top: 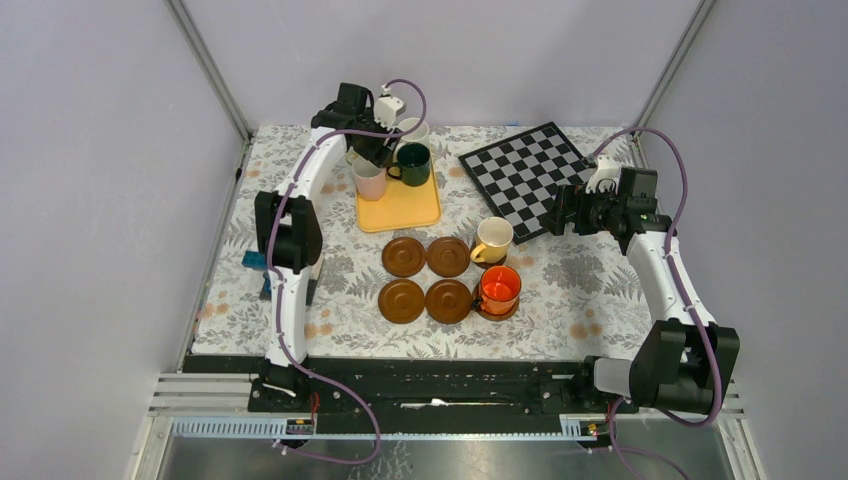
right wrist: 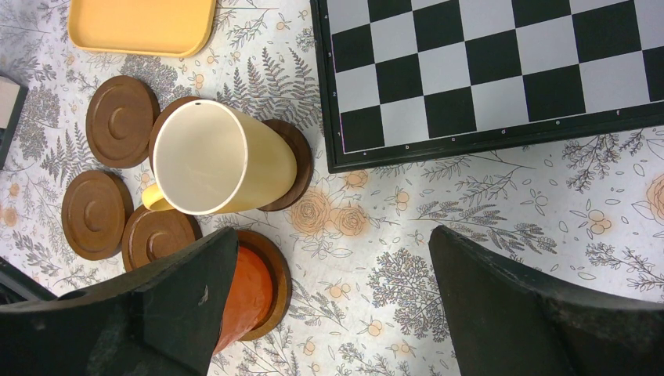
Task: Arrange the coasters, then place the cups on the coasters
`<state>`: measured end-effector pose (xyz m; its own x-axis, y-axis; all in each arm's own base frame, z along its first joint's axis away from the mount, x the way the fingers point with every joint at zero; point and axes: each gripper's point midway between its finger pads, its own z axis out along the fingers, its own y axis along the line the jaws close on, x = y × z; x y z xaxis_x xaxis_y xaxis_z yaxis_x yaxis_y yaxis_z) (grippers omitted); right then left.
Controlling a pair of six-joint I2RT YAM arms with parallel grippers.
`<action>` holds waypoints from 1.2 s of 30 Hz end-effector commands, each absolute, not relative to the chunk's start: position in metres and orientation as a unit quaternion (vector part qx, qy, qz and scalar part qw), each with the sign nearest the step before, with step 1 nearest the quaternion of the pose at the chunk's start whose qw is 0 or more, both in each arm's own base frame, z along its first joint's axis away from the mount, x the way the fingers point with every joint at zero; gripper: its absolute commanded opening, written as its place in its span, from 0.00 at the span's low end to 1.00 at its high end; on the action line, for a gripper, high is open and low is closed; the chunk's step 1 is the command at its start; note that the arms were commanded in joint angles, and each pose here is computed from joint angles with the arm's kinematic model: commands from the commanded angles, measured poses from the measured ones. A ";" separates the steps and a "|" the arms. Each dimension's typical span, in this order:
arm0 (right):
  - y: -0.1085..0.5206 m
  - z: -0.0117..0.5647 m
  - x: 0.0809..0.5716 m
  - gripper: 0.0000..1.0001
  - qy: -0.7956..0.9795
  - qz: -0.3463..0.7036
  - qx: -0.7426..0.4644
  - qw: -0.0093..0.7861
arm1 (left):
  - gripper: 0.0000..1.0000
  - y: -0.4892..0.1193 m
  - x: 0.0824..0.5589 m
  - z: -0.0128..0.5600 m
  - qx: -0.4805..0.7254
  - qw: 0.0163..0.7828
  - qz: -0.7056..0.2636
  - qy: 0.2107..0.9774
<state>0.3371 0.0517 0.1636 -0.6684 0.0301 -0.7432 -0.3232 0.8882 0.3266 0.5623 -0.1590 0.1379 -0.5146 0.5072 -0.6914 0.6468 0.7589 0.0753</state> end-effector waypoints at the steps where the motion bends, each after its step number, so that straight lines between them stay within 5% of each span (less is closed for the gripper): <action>1: 0.048 0.174 0.343 1.00 0.877 0.211 -0.091 0.423 | 0.63 -0.168 0.556 0.150 0.341 0.367 -0.116 0.858; 36: 0.048 0.173 0.344 1.00 0.877 0.209 -0.091 0.422 | 0.57 -0.193 0.527 0.135 0.408 0.322 -0.131 0.844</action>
<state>0.3373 0.0510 0.1634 -0.6685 0.0300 -0.7431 -0.3201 0.8903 0.3240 0.5411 -0.1841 0.1309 -0.4761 0.5812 -0.6599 0.7356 0.6745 0.0633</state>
